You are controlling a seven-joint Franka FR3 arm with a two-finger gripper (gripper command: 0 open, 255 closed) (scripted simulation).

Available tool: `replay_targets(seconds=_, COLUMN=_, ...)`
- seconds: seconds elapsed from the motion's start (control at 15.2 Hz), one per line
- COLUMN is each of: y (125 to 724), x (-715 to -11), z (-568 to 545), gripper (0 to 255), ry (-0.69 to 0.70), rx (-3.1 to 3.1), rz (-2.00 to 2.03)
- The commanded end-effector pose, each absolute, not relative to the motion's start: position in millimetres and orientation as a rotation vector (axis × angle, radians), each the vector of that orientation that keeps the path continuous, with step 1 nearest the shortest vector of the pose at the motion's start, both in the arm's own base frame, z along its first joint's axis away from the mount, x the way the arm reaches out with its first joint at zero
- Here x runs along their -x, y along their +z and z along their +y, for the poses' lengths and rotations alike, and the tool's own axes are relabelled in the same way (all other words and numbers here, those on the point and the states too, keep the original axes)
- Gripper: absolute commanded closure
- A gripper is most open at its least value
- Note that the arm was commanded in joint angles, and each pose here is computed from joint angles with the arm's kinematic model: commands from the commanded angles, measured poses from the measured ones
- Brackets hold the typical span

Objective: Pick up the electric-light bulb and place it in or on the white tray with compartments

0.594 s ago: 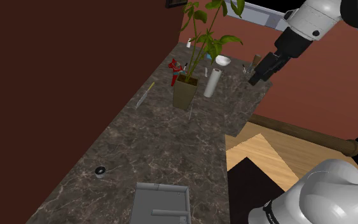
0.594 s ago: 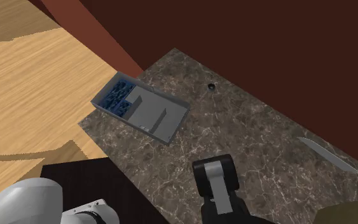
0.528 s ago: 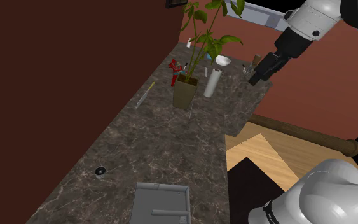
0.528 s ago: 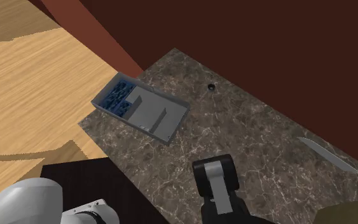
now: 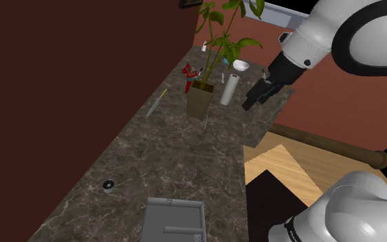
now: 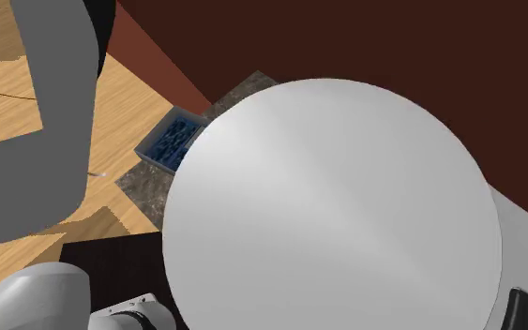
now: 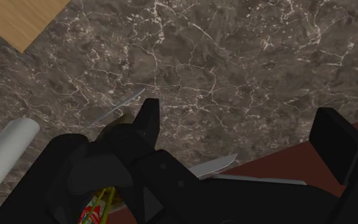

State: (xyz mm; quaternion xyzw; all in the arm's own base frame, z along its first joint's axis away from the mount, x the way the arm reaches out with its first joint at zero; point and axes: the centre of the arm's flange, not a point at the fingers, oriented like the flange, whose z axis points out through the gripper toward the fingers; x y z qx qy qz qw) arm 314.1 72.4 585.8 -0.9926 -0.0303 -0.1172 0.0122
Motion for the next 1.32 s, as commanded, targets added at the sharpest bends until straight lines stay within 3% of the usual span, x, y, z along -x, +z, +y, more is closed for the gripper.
replay_targets(seconds=0.0, y=570, x=-317, z=91, gripper=0, ry=-0.386, rx=3.090, rz=-0.096)
replay_targets(seconds=1.25, y=418, x=-352, z=284, gripper=0, ry=-0.551, rx=3.049, rz=-0.125)
